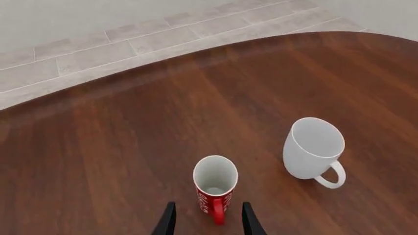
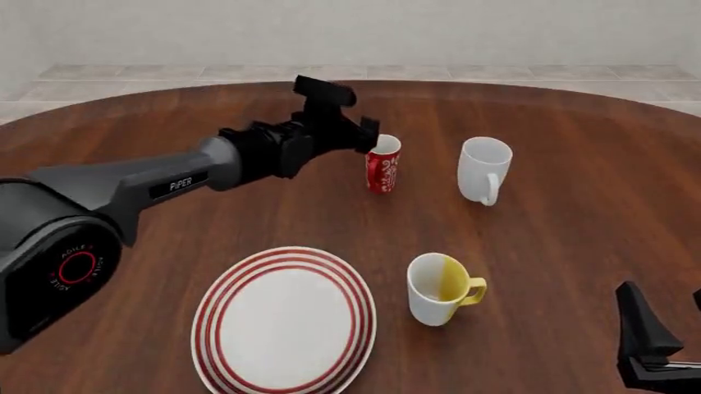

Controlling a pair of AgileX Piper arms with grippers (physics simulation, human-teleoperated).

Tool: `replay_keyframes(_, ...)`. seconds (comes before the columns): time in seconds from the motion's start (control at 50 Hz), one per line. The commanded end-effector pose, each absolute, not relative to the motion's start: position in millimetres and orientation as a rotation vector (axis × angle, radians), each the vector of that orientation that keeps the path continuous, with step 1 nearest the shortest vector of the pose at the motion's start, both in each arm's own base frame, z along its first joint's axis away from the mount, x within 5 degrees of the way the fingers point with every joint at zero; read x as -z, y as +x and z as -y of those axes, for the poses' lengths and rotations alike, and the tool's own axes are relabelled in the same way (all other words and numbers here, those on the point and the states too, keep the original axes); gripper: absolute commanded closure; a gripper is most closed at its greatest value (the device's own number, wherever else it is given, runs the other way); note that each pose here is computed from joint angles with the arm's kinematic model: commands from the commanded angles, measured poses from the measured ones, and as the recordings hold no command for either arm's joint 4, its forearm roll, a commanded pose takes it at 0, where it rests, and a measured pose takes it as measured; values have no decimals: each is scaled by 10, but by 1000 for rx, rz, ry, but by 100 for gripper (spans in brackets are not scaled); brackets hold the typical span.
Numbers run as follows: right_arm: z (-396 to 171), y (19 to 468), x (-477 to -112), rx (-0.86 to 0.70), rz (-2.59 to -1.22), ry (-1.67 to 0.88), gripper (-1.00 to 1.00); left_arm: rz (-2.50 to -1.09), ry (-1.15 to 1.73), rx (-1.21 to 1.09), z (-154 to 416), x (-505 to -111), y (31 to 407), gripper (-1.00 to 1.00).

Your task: Pick up the red mug and put it on the plate

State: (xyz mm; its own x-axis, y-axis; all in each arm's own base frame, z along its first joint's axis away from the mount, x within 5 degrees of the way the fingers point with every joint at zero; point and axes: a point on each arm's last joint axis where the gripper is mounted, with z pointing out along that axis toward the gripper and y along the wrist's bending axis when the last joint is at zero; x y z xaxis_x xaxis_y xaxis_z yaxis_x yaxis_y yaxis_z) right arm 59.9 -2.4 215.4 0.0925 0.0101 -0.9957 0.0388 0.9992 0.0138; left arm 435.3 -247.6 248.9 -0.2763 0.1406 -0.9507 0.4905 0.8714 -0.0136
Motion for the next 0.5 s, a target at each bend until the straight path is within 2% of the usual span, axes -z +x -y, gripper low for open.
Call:
replay_keyframes(0.02,24,601,-2151,20,-1480,41,-100,-1856,474,340,2462,-2334,4495,-100)
replay_keyframes(0.5,24,600,-2153,19,-1477,43,-100,-1883,480,360,2566,-2142,4487,-100)
